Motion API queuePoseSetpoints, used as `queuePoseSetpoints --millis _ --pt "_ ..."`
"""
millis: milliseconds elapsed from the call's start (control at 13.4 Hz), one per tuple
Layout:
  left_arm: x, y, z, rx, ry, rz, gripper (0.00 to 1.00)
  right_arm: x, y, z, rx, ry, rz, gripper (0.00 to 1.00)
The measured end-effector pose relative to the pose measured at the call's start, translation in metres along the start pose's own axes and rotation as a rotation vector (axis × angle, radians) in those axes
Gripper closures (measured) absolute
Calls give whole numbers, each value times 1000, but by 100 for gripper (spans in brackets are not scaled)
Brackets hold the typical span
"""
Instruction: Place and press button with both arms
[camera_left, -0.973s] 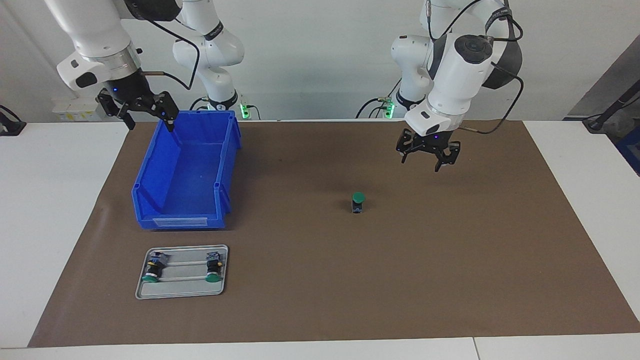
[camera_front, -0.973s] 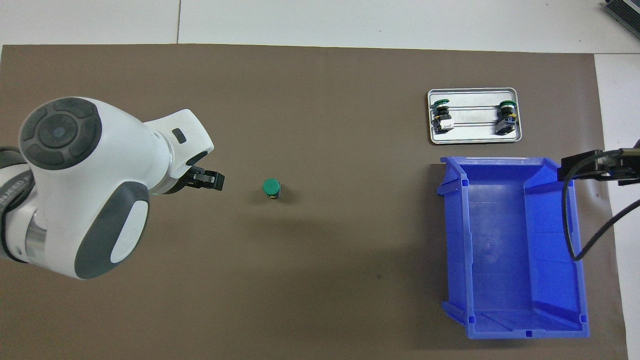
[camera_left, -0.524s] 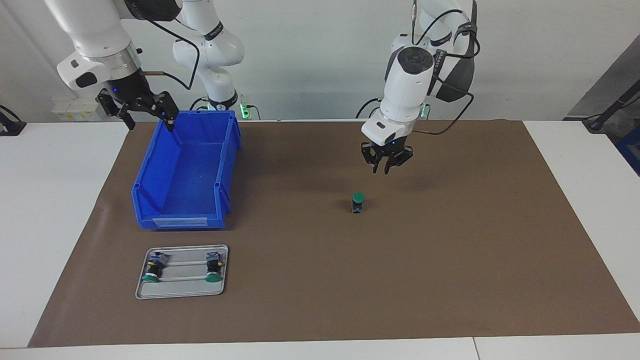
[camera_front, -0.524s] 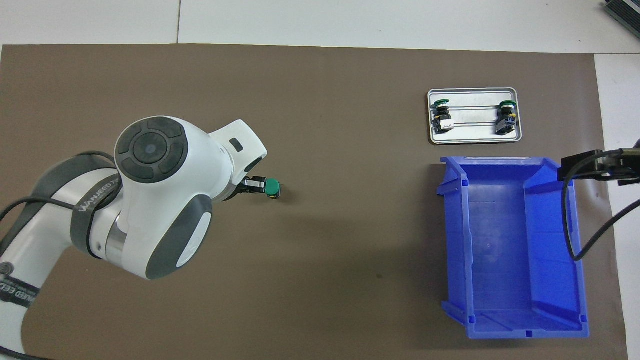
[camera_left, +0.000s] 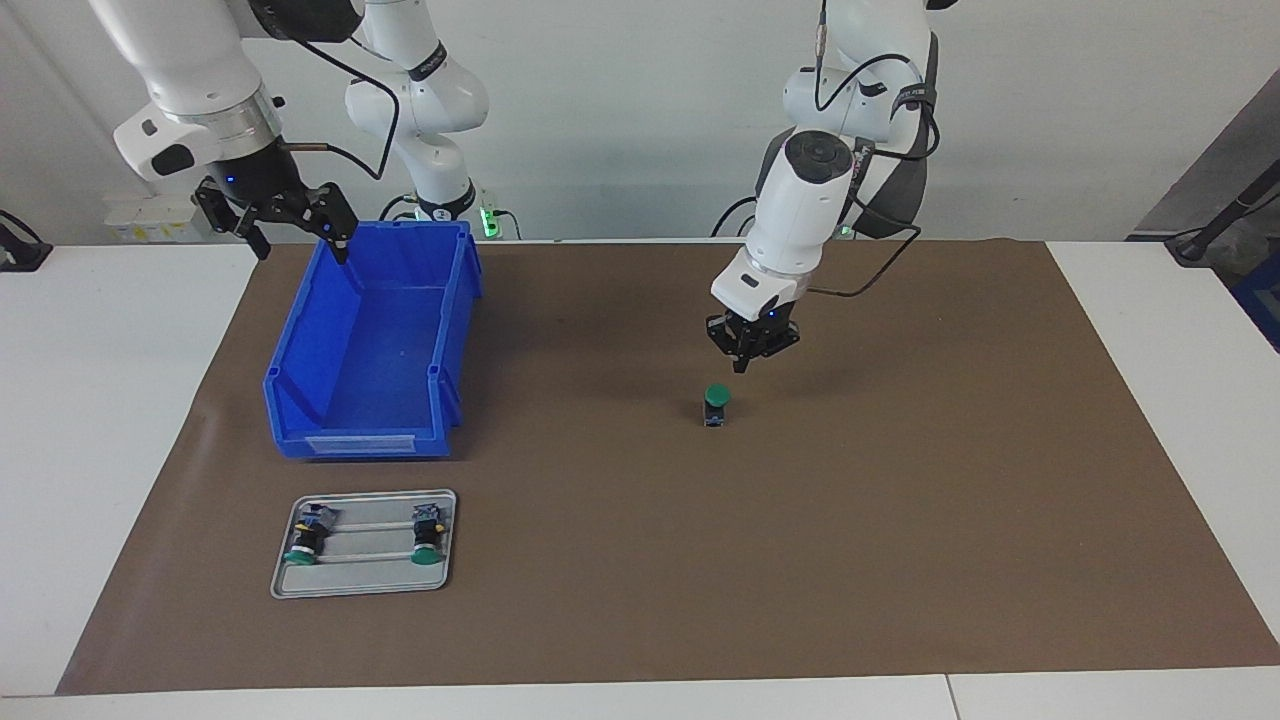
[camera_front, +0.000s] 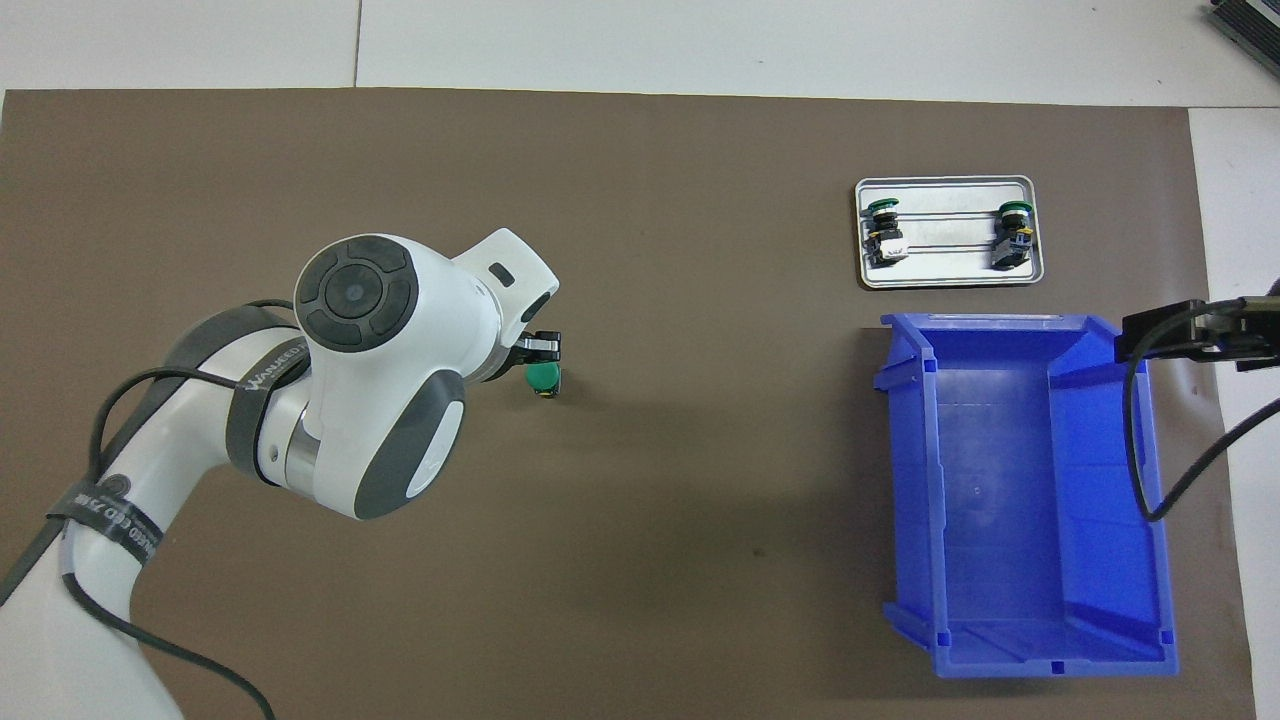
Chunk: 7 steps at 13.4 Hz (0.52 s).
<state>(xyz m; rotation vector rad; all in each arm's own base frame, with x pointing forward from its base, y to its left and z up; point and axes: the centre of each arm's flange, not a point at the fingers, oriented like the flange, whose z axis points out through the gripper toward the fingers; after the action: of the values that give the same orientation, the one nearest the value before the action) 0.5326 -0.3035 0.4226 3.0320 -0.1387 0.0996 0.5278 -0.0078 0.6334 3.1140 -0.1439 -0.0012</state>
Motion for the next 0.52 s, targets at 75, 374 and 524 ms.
queuePoseSetpoints --millis 75,374,524 --pt "2 0 8 1 -3 -2 99 0 0 0 0 0 0 0" --pt "-1 12 27 -1 -3 6 99 0 0 0 0 0 0 0" --pt "-7 17 39 -1 -5 7 99 0 0 0 0 0 0 0"
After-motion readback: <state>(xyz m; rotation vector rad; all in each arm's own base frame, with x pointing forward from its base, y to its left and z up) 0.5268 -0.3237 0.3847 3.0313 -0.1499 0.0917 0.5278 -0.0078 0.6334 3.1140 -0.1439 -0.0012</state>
